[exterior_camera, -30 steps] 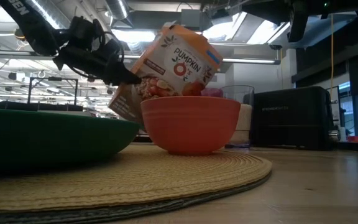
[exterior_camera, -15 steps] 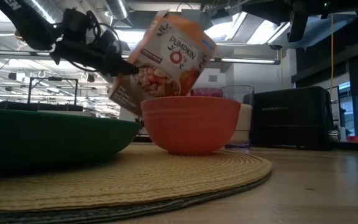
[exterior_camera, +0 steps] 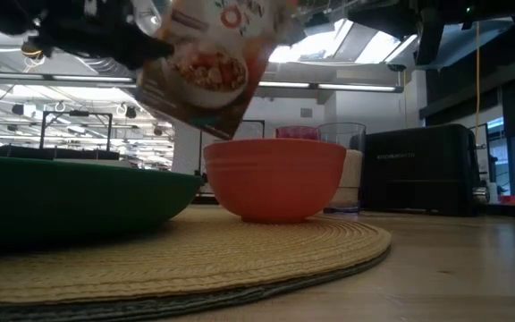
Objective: Arrange a breakfast setting
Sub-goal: Pour the cereal from the box into the orange bowl
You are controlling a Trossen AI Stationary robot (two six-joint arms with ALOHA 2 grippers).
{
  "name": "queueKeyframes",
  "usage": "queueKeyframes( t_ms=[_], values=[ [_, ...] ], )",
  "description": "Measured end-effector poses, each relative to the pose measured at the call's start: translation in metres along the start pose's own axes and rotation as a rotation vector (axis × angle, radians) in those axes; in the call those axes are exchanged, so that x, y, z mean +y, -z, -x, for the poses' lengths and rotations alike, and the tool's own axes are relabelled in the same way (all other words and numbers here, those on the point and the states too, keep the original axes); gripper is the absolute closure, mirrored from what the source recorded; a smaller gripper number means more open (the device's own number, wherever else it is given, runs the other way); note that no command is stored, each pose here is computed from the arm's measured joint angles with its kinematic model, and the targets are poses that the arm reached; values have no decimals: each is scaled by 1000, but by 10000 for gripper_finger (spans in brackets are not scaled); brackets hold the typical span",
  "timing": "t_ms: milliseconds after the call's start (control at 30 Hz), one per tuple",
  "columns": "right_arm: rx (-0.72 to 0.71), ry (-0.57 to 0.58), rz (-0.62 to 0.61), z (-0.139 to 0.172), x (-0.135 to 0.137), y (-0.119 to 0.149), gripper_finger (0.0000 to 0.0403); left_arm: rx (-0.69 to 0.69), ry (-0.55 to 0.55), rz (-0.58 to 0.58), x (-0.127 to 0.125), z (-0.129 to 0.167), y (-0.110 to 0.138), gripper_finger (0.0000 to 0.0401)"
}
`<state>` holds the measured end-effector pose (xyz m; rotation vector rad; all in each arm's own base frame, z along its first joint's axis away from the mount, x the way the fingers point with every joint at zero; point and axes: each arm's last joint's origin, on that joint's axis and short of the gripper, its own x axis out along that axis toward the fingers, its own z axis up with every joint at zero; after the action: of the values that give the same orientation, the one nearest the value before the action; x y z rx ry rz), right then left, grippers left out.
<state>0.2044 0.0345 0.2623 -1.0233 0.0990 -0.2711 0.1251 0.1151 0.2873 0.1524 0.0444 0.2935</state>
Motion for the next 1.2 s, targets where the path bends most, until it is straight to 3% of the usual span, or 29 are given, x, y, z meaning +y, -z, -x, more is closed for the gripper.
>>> queueKeyframes(
  t_ms=[433, 767, 967, 1200],
  values=[
    [45, 38, -24, -7, -8, 12, 397, 365, 237, -117, -33, 42, -98, 163],
    [63, 16, -39, -10, -10, 21, 397, 640, 314, -254, -48, 31, -96, 163],
    [62, 15, -35, -10, -9, 21, 397, 675, 382, -303, -59, 15, -102, 163],
    [66, 8, -35, -10, -9, 21, 397, 764, 367, -420, -71, -1, -116, 163]
  ],
)
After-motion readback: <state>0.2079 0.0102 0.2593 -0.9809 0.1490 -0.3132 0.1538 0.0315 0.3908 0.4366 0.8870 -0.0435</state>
